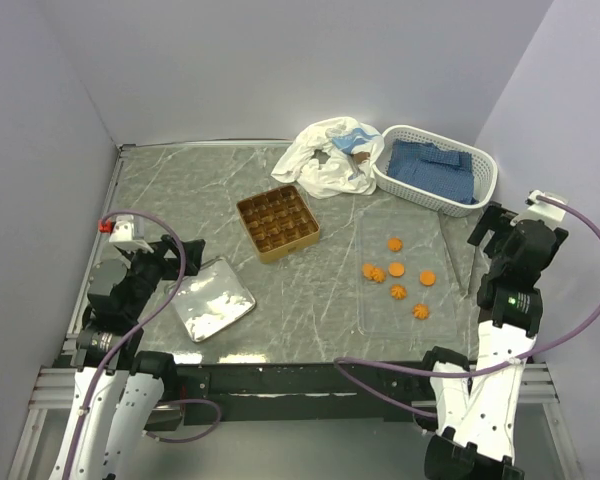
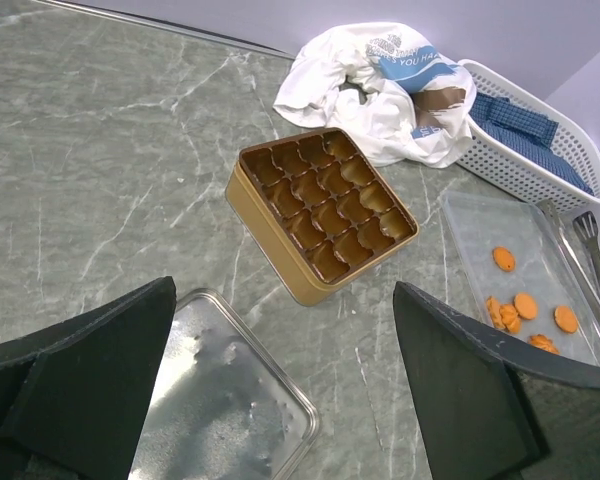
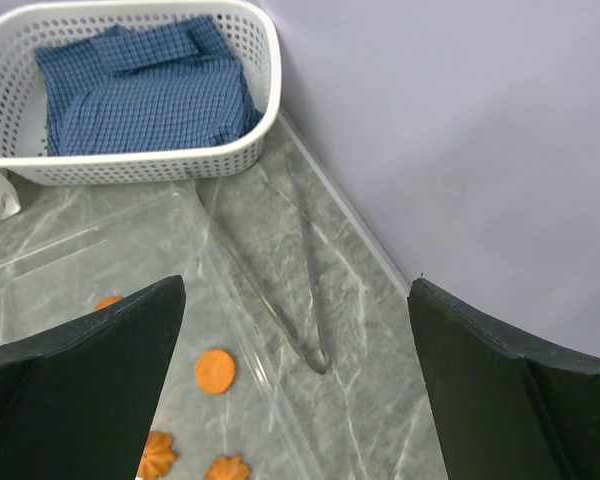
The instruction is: Pack the cookies
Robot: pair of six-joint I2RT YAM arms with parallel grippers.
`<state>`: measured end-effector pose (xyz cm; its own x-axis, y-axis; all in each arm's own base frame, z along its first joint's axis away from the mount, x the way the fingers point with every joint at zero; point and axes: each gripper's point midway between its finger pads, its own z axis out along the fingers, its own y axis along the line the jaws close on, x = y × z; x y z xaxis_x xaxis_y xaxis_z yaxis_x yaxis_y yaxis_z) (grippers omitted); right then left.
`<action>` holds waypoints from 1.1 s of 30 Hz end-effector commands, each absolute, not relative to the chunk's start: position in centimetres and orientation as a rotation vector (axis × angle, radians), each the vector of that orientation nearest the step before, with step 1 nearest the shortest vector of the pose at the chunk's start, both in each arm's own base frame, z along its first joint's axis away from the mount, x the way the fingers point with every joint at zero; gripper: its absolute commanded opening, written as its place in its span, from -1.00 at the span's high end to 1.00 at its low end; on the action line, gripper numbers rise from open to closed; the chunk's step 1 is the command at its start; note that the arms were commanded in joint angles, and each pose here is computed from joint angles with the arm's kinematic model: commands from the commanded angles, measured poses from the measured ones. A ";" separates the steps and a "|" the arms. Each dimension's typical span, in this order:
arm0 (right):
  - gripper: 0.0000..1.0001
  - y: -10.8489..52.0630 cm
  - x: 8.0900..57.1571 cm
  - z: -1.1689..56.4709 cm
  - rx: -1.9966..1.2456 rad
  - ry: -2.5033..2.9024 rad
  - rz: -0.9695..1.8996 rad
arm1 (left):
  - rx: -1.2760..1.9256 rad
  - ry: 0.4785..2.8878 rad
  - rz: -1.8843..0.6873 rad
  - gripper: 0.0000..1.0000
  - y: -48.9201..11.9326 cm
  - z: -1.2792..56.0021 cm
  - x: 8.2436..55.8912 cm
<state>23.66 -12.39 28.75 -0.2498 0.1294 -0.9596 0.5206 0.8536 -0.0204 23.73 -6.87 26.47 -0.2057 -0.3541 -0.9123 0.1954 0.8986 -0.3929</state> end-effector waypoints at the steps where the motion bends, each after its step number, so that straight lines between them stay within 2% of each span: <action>1: -1.00 -12.3 24.0 29.6 0.512 1.807 -0.373 | -0.093 1.654 -0.516 -0.93 -7.1 27.8 23.6; 4: -1.00 -11.4 24.2 28.9 0.396 1.862 -0.361 | -0.091 1.648 -0.520 -0.93 -7.2 27.9 23.5; 11: -1.00 -7.1 25.8 26.0 0.136 1.974 -0.125 | -0.086 1.639 -0.523 -0.93 -7.2 28.1 23.2; 19: -1.00 -8.1 26.3 22.9 0.084 2.097 0.084 | -0.079 1.628 -0.528 -0.93 -7.3 28.3 23.0; 24: -1.00 -10.4 26.1 19.3 0.067 2.207 0.079 | -0.075 1.614 -0.530 -0.93 -7.3 28.6 22.8; 33: -1.00 -16.6 27.5 14.1 0.219 2.329 -0.184 | -0.065 1.675 -0.547 -0.93 -7.9 27.4 23.7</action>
<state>26.21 -13.28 15.66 -0.6655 0.1286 -0.7353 0.1444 0.9886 0.0422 23.01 -7.14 27.34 -0.1758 -0.3561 -0.9178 0.2289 0.8920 -0.3899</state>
